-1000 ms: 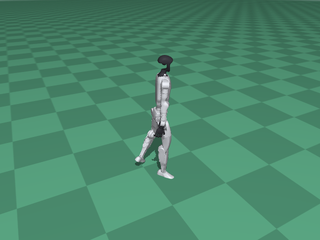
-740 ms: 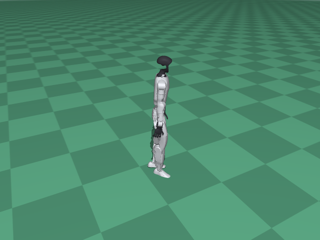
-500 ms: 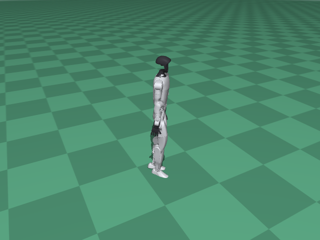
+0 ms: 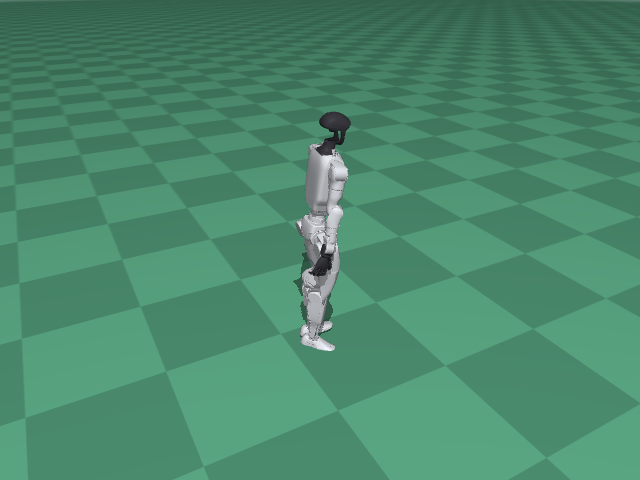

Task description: Upper body actions

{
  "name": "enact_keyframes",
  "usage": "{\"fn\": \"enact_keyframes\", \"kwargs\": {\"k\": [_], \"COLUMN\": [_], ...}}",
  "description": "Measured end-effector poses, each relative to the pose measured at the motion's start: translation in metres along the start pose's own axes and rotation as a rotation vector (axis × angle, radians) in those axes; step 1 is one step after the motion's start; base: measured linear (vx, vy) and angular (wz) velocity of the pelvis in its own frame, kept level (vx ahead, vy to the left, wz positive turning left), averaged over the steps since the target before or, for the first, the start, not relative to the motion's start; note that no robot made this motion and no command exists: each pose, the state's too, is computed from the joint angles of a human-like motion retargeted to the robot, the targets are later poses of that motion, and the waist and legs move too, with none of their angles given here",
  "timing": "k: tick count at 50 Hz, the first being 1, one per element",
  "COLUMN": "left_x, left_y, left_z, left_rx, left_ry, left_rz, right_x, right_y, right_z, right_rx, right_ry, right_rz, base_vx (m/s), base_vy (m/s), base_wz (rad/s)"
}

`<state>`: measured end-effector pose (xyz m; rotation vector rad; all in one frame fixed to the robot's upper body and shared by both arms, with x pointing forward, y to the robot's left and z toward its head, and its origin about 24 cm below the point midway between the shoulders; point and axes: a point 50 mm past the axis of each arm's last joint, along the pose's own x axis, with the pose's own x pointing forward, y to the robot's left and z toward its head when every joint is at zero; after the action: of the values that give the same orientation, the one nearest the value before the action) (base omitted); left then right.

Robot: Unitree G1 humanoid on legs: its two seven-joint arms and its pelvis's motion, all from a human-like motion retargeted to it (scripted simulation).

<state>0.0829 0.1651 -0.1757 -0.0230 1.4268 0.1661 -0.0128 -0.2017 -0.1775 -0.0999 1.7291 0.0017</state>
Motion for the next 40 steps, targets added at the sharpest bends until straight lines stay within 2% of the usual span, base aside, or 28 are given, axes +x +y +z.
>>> {"fn": "enact_keyframes", "kwargs": {"k": [11,18,25,31,36,40], "left_x": [0.0,-0.003,-0.01,-0.008,-0.006,-0.003], "left_y": [0.005,0.022,0.018,0.016,0.009,0.012], "left_z": [-0.034,-0.072,-0.108,-0.095,-0.077,-0.066], "left_rx": [-0.043,-0.109,-0.222,-0.131,-0.151,-0.159], "left_ry": [0.092,0.198,0.316,0.305,0.275,0.218], "left_rz": [0.023,0.071,0.056,0.029,-0.042,0.016], "right_x": [0.0,-0.001,-0.004,-0.004,-0.003,-0.001], "right_y": [-0.002,-0.007,-0.015,-0.019,-0.014,-0.002], "right_z": [-0.004,0.011,0.023,0.025,0.022,0.014], "right_rx": [0.0,-0.008,-0.011,0.023,0.027,0.025], "right_ry": [0.012,-0.046,-0.105,-0.138,-0.11,-0.09], "right_rz": [-0.007,-0.014,-0.053,-0.048,-0.043,-0.008], "base_vx": [-0.19,-0.09,-0.02,-0.07,-0.04,0.01], "base_vy": [0.18,0.3,0.32,0.29,0.15,0.03], "base_wz": [2.15,1.15,0.66,1.1,1.11,1.47]}}
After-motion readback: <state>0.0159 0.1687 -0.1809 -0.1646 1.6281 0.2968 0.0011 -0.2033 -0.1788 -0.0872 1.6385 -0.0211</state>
